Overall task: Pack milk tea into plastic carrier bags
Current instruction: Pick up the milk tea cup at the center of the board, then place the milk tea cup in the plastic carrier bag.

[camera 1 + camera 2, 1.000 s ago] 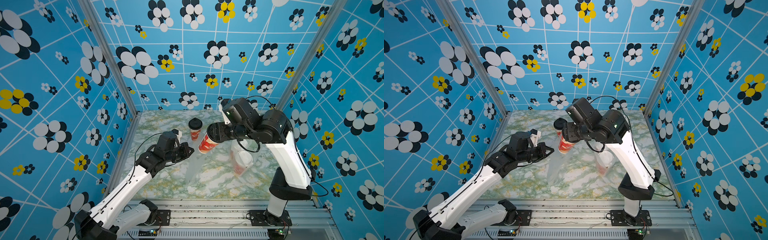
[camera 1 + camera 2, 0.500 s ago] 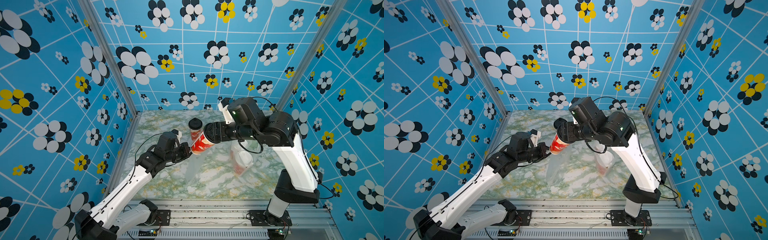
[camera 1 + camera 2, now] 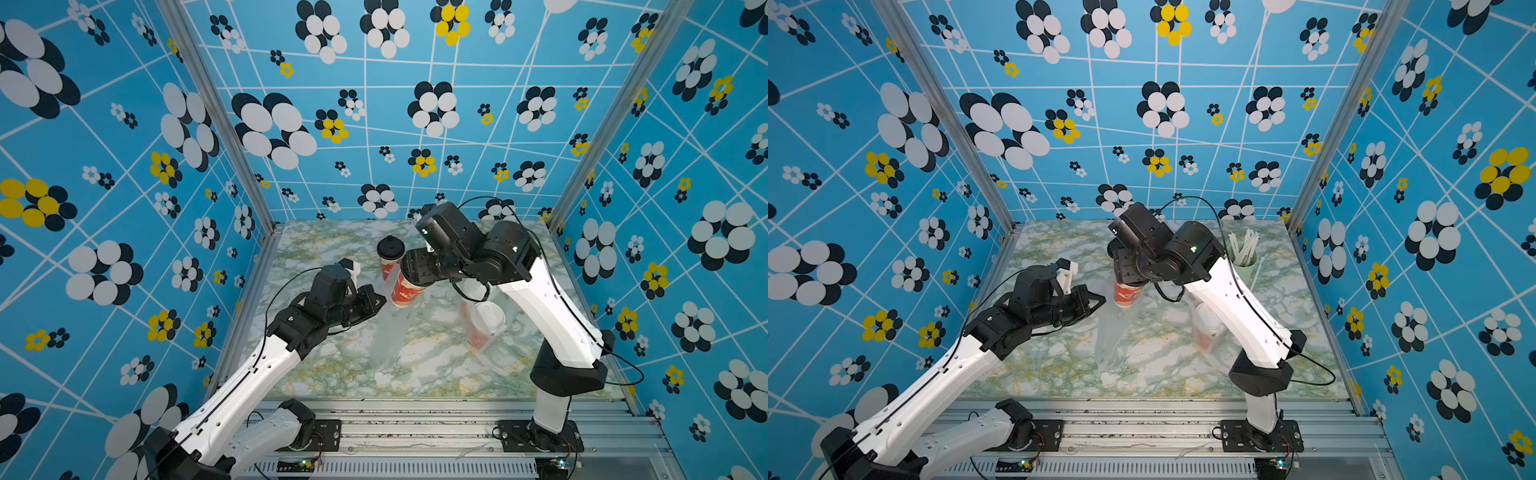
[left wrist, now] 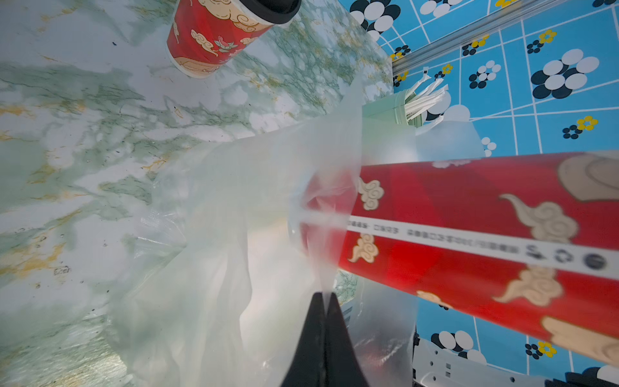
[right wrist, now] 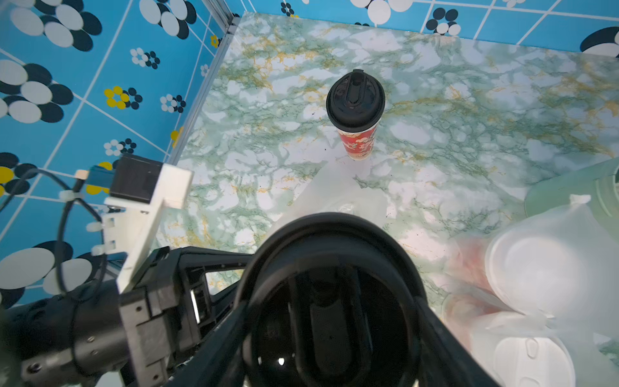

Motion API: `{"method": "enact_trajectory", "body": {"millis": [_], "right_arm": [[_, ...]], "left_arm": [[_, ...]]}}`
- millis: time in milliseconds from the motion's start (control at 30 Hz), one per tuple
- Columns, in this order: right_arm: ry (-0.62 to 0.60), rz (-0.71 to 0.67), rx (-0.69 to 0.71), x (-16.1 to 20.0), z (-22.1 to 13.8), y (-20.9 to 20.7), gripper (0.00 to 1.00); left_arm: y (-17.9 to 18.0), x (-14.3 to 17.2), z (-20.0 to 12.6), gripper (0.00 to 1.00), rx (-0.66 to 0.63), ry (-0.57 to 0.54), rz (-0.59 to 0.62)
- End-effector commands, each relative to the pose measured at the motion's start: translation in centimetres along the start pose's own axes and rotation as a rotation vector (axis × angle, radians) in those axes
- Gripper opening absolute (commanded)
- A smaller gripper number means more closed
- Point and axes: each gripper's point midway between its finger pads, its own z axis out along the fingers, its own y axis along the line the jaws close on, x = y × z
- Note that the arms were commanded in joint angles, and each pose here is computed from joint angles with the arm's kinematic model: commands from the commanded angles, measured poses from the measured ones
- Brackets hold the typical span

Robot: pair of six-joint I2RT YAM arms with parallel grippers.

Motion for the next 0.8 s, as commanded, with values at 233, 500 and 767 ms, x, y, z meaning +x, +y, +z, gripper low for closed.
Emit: {"method": "enact_trajectory", "body": {"millis": [233,500,767], "right_arm": [[-0.05,-0.036,0.035,-1.9,3.8,1.2,0.55],[-0.021,-0.034,0.029,-1.4,7.1,2.4,0.55],[0.031,-0.018,0.003,0.0,9.9,3.4,0.54]], "left_arm": [[1.0,0.6,-0.5,0.0,-0.021,-0.008,0.002],[2.2,0.3,-1.0,0.0,-0.052,-0.036,-0.01],[3.8,-0.7,-1.5,0.0,-0.083,-0.081,-0.057]]}}
